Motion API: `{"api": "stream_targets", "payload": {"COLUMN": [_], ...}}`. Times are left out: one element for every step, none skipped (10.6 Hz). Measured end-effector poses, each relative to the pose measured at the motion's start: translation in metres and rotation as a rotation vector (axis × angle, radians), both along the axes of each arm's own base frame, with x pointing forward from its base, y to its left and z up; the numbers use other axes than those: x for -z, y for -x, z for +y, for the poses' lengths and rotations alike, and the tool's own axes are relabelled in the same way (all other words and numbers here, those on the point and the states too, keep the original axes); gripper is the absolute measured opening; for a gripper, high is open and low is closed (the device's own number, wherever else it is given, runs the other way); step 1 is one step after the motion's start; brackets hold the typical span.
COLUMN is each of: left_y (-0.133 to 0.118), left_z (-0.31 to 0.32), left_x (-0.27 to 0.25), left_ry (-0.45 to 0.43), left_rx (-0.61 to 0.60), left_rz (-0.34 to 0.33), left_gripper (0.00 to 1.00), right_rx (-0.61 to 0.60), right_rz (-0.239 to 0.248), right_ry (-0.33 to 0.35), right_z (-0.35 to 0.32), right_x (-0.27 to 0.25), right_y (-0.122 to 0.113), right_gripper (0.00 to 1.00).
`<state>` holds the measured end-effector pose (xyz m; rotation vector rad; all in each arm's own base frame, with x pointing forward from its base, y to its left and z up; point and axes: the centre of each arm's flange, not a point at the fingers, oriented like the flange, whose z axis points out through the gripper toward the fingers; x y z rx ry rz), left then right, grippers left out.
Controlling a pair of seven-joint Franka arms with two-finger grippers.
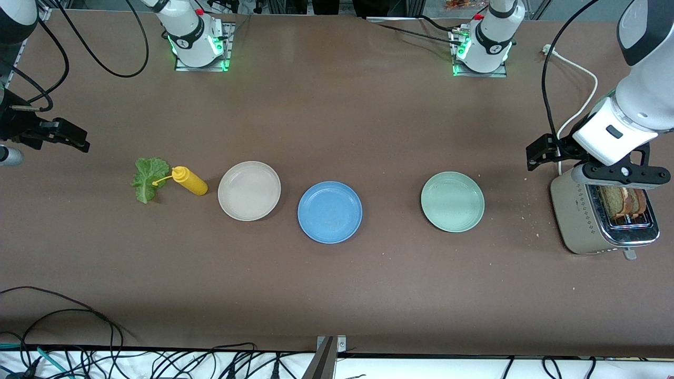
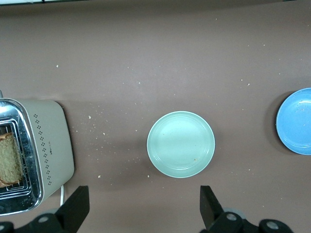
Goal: Make sandwich in blue plate with both arms
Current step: 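Move the left gripper down toward the bread slices in the toaster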
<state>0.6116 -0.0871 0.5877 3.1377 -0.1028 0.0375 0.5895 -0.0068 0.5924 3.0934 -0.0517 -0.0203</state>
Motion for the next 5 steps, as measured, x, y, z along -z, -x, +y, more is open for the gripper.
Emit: {"api": "stream_targets", "payload": {"left_y": [0.0000,0.0000,0.0001,0.0003,0.0004], "left_z": [0.0000,-0.0003,-0.0009,-0.0018,-0.0025], "left_x": [0.0000,0.0000,0.0000,0.0000,0.0000], "left_ry": [0.000,0.000,0.000,0.001,0.001], "left_rx": [0.000,0.000,0.002,0.003,0.002], "left_rz": [0.000,0.000,0.000,0.000,0.000], "left_gripper": [1.00,1.00,1.00,1.00,1.00], "right_rx": [0.000,0.000,0.000,0.000,0.000], "right_rz": [0.000,0.000,0.000,0.000,0.000], "right_ry": [0.000,0.000,0.001,0.001,0.001], "right_z": [0.0000,0.0000,-0.0001,0.0000,0.0001], "right_x": [0.0000,0.0000,0.0000,0.0000,0.0000], "right_y": [0.0000,0.0000,0.0000,0.0000,0.0000], "right_gripper": [1.00,1.00,1.00,1.00,1.00]}}
